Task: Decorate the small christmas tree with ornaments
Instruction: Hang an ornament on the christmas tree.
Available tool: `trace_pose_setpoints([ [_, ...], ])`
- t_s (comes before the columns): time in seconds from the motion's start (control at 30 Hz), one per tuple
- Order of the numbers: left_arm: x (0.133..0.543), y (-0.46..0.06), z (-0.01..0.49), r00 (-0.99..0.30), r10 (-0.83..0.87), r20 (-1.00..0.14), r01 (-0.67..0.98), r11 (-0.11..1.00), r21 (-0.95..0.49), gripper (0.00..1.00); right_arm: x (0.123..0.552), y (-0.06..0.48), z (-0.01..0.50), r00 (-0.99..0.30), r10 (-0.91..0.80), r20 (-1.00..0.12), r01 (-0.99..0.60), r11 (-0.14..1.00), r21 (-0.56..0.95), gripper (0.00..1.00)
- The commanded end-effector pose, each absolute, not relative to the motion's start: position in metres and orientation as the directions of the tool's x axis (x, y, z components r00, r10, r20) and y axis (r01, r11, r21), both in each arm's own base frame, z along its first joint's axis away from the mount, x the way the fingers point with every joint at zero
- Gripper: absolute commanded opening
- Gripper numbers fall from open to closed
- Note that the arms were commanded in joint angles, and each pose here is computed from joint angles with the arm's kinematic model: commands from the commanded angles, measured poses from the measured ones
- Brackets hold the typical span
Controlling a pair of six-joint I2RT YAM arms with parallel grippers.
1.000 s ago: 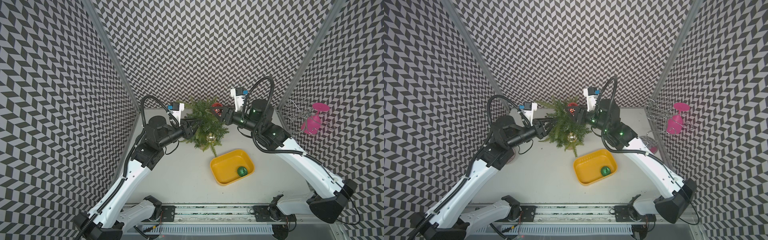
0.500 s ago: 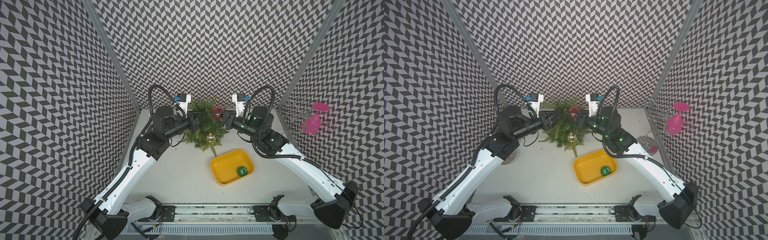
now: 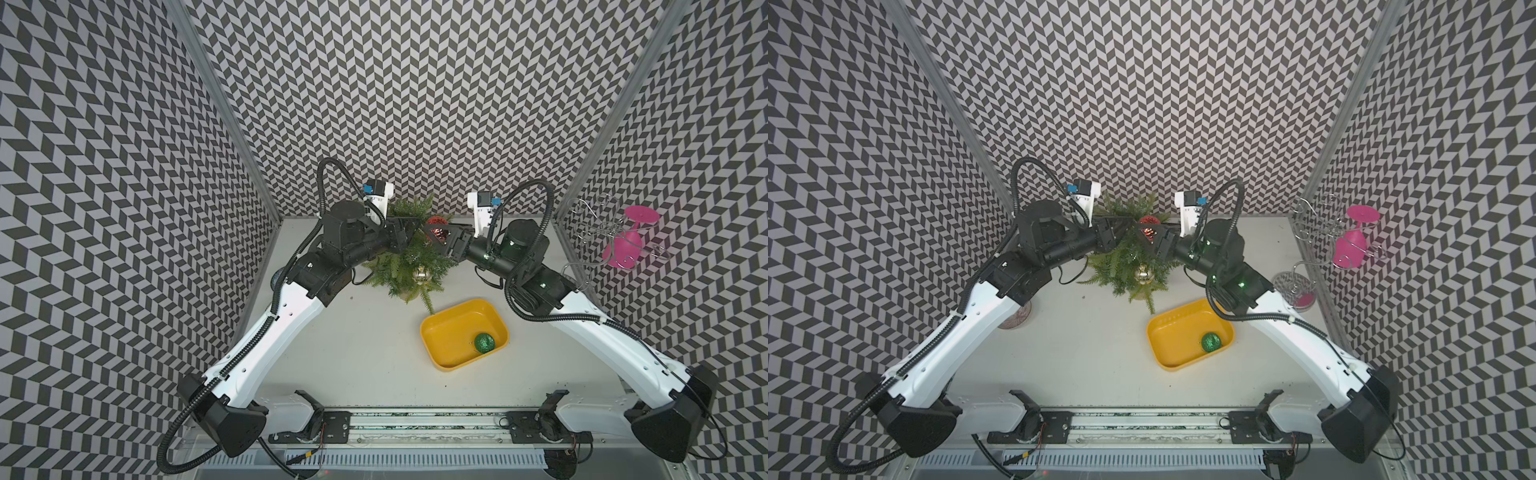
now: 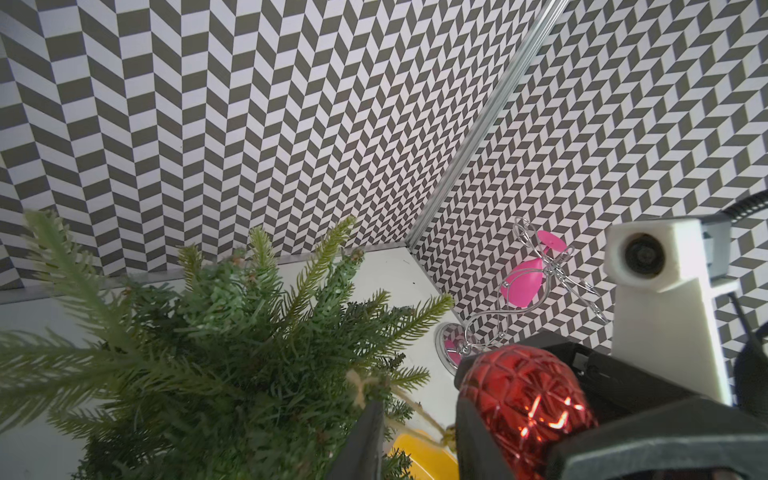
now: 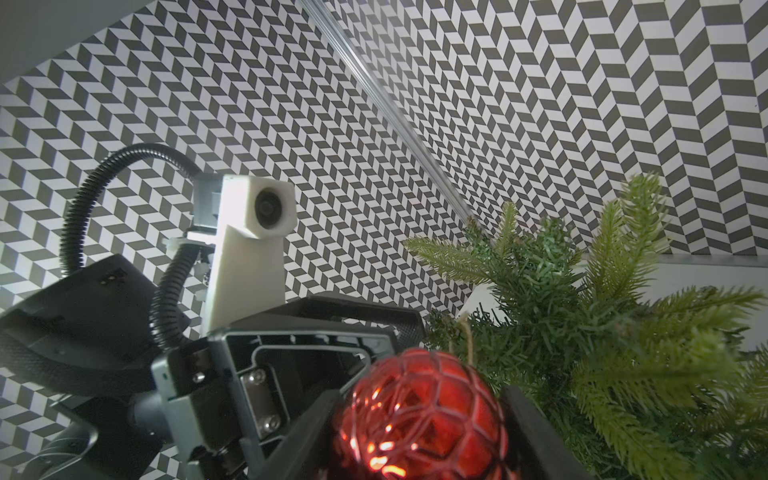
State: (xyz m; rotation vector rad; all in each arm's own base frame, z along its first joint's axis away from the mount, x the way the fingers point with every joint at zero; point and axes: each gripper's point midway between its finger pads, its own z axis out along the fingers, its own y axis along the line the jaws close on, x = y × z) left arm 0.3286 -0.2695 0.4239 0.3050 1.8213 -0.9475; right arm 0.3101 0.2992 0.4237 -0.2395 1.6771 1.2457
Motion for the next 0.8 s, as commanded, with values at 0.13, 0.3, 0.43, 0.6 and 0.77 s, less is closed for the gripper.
trace_pose_setpoints([
  [0.13,0.333,-0.268,0.431,-0.42,-0.206,-0.884,0.577,0.691,-0.435,0.29,0.299,0.295,0.446,-0.447,0.416,-0.792,-0.691,0.401,0.601,0.59],
  [0.3,0.337,-0.267,0.43,-0.416,-0.209,-0.885,0.565,0.703,-0.432,0.25,0.298,0.296,0.442,-0.458,0.411,-0.788,-0.691,0.392,0.607,0.59],
  [0.43,0.34,-0.267,0.429,-0.411,-0.209,-0.887,0.559,0.711,-0.426,0.22,0.297,0.296,0.438,-0.466,0.412,-0.783,-0.688,0.387,0.613,0.59],
  [0.6,0.343,-0.266,0.428,-0.407,-0.209,-0.889,0.548,0.723,-0.421,0.2,0.296,0.297,0.434,-0.474,0.412,-0.778,-0.686,0.381,0.62,0.61],
  [0.77,0.345,-0.266,0.428,-0.402,-0.205,-0.892,0.549,0.726,-0.414,0.2,0.294,0.295,0.429,-0.482,0.412,-0.773,-0.681,0.378,0.627,0.61],
])
